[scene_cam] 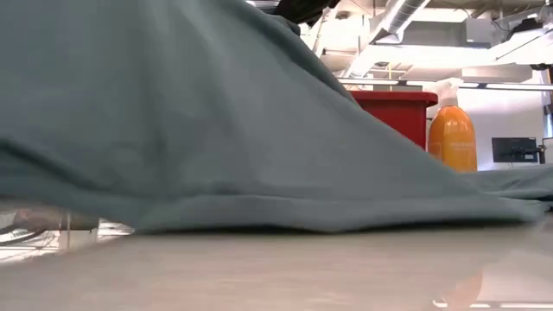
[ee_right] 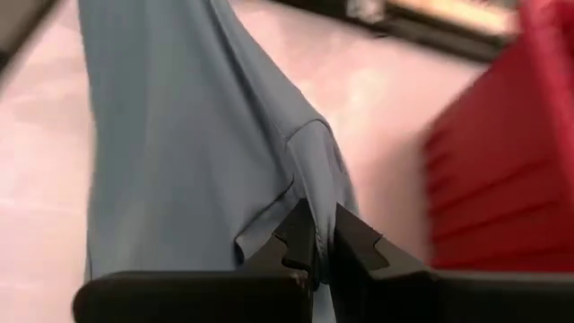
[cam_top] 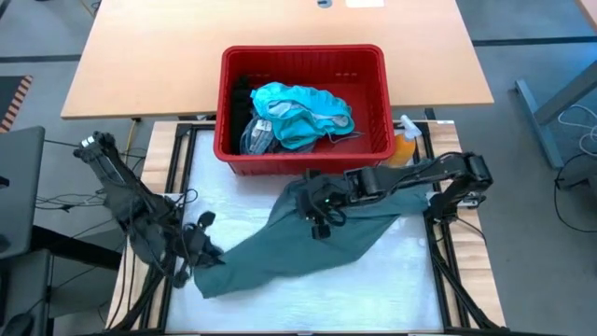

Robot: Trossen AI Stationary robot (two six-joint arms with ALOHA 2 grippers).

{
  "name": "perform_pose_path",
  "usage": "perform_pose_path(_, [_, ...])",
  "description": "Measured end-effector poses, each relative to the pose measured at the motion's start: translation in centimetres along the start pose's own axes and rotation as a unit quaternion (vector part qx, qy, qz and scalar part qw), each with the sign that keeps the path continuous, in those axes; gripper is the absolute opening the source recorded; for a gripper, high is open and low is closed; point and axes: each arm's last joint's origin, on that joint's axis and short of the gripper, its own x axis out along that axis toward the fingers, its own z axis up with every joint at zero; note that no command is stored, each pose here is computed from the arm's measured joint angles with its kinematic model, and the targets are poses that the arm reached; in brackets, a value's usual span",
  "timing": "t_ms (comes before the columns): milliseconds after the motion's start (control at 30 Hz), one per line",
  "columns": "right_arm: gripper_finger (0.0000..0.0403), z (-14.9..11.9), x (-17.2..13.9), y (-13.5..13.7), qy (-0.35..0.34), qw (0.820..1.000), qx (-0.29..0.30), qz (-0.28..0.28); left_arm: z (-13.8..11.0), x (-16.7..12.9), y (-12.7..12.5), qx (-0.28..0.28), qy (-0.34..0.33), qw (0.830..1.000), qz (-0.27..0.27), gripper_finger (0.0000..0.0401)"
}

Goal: Fold Laundry from Bin
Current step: Fold the light blue pants

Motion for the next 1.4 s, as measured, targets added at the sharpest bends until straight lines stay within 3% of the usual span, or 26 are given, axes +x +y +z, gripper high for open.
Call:
perform_pose_path(100, [0.0040, 0.4, -1.4, -0.7, -0.016, 0.998, -0.054, -0.036, 1.1, -1.7, 1.3, 0.024, -0.043, 0.999, -0.002, 0.0000])
perform_pose_path(200, [0.0040, 0.5, -2.4, -2.4, -0.028, 0.993, -0.094, -0.067, 1.8, -3.6, 3.1, 0.037, -0.053, 0.998, 0.029, 0.0000])
perform_pose_path(400, [0.0035, 0.9, -2.9, -7.0, -0.079, 0.983, -0.072, -0.152, 3.2, -7.0, 6.1, 0.063, -0.008, 0.990, 0.129, 0.0000])
perform_pose_path(500, [0.0029, 1.4, -3.2, -7.5, -0.111, 0.978, -0.054, -0.170, 4.4, -8.2, 6.8, 0.065, 0.006, 0.984, 0.165, 0.0000])
perform_pose_path(567, [0.0029, 1.5, -3.4, -6.1, -0.106, 0.982, -0.046, -0.149, 4.6, -7.8, 6.8, 0.063, 0.021, 0.984, 0.163, 0.0000])
perform_pose_path(667, [0.0029, 0.5, -2.8, -1.7, -0.044, 0.996, -0.017, -0.080, 3.5, -5.0, 5.9, 0.029, 0.078, 0.989, 0.125, 0.0000])
perform_pose_path(800, [0.0029, -3.8, 2.2, 7.7, 0.010, 1.000, 0.000, -0.002, -3.2, 2.1, 3.1, -0.025, 0.210, 0.975, 0.064, 0.0000])
perform_pose_path(867, [0.0029, -6.4, 4.6, 12.4, 0.021, 0.999, 0.008, 0.022, -7.3, 5.8, 1.1, -0.042, 0.223, 0.973, 0.035, 0.0000])
perform_pose_path(1000, [0.0029, -8.0, 6.3, 18.2, -0.007, 0.999, 0.023, 0.029, -11.7, 9.8, -1.7, -0.090, 0.220, 0.971, -0.012, 0.0000])
perform_pose_path(1167, [0.0037, -9.1, 8.4, 20.7, 0.023, 0.997, 0.050, 0.051, -13.2, 12.8, -3.4, -0.109, 0.251, 0.962, -0.018, 0.0000])
perform_pose_path(1400, [0.0135, -7.8, 7.2, 19.8, 0.069, 0.992, 0.067, 0.076, -14.2, 14.1, -4.6, -0.123, 0.358, 0.926, -0.004, 0.0000])
